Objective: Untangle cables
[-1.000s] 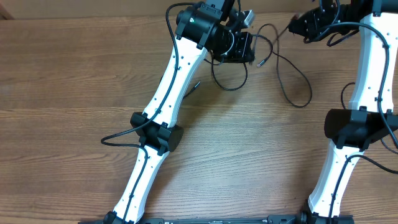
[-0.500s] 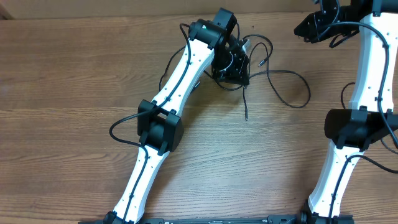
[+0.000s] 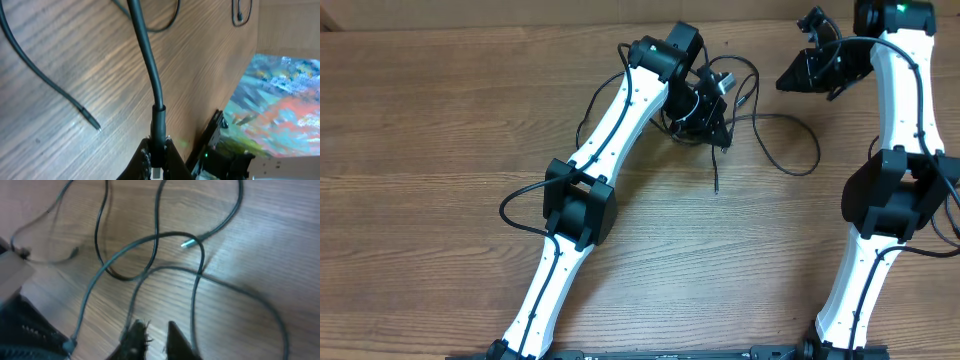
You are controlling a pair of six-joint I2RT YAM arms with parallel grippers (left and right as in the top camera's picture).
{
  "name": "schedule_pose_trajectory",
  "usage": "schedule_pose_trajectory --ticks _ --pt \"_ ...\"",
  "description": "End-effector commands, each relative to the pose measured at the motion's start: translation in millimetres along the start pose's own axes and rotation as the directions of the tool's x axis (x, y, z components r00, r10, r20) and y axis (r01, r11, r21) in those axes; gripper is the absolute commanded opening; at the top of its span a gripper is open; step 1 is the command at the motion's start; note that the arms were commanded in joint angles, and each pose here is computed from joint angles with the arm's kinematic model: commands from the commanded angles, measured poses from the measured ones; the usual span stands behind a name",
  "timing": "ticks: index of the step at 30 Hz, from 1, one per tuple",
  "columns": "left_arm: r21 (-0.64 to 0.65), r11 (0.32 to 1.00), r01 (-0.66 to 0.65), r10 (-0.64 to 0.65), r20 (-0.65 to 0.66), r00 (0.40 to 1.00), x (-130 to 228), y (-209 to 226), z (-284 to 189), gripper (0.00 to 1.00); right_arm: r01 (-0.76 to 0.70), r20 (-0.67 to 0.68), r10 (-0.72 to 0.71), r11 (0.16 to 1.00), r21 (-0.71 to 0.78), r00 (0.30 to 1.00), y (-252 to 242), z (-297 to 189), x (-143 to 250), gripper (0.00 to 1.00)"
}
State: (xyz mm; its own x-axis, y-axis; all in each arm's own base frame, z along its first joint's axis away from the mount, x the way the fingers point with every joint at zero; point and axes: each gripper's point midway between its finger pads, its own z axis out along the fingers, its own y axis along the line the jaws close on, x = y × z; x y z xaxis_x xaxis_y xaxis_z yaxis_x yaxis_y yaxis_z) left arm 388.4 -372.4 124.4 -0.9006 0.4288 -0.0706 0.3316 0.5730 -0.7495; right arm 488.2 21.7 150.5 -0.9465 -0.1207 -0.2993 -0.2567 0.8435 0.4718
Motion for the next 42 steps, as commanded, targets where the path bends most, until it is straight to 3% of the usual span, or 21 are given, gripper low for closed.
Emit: schedule_pose_trajectory --ticks 1,2,3,7,11,15,19,24,28,31,37,42 --pt "-0.054 0.998 -0.022 0.020 -0.038 0.999 8.5 7.7 10.5 0.04 -0.201 0.012 0.201 0.980 -0.002 0.980 3.2 -4.7 -1.1 0.64" --pt "-0.073 0.997 -0.020 0.017 -0.044 0.999 10.4 9.8 11.7 0.04 -0.243 0.015 0.243 0.970 -0.002 0.970 2.8 -4.8 -1.8 0.86" --pt "-0.088 0.996 -0.023 0.019 -0.052 0.998 12.4 11.2 13.0 0.04 -0.289 0.018 0.289 0.957 0.000 0.957 2.2 -4.8 -2.5 1.00" --pt "-0.107 0.994 -0.037 0.029 -0.070 0.997 17.0 11.6 15.8 0.04 -0.513 0.051 0.511 0.851 0.112 0.858 -17.2 -5.4 2.0 1.00" --pt "-0.127 0.991 -0.035 0.025 -0.075 0.997 18.4 14.6 16.0 0.04 -0.526 0.080 0.521 0.826 0.203 0.850 -27.9 -2.4 3.8 1.00" --pt "-0.130 0.991 -0.029 0.015 -0.108 0.994 27.5 15.2 15.1 0.04 -0.268 0.044 0.267 0.923 0.276 0.963 -32.9 12.6 -2.6 1.00" --pt "-0.141 0.989 -0.032 0.011 -0.150 0.989 39.0 18.5 12.2 0.04 -0.151 0.038 0.149 0.894 0.422 0.988 -64.0 17.1 -5.1 1.00" --pt "-0.205 0.978 -0.022 -0.010 -0.157 0.988 41.4 32.2 6.3 0.04 -0.015 -0.050 0.039 0.911 0.412 0.998 -72.6 34.2 7.1 1.00" --pt "-0.204 0.979 -0.022 -0.008 -0.145 0.989 38.1 34.5 4.0 0.04 0.249 -0.177 -0.208 0.935 0.253 0.962 -57.2 57.9 25.9 1.00" --pt "-0.198 0.980 -0.020 -0.009 -0.145 0.989 38.2 33.6 4.0 0.04 0.343 -0.216 -0.300 0.917 0.204 0.929 -54.6 71.6 35.1 1.00" --pt "-0.127 0.992 -0.009 -0.009 -0.144 0.990 38.2 21.3 6.0 0.04 0.503 -0.171 -0.484 0.859 0.097 0.858 -39.9 101.7 34.2 1.00" --pt "-0.119 0.993 -0.005 -0.012 -0.144 0.990 38.4 19.9 6.2 0.05 0.563 -0.139 -0.549 0.819 0.108 0.824 -29.5 123.4 24.6 1.00"
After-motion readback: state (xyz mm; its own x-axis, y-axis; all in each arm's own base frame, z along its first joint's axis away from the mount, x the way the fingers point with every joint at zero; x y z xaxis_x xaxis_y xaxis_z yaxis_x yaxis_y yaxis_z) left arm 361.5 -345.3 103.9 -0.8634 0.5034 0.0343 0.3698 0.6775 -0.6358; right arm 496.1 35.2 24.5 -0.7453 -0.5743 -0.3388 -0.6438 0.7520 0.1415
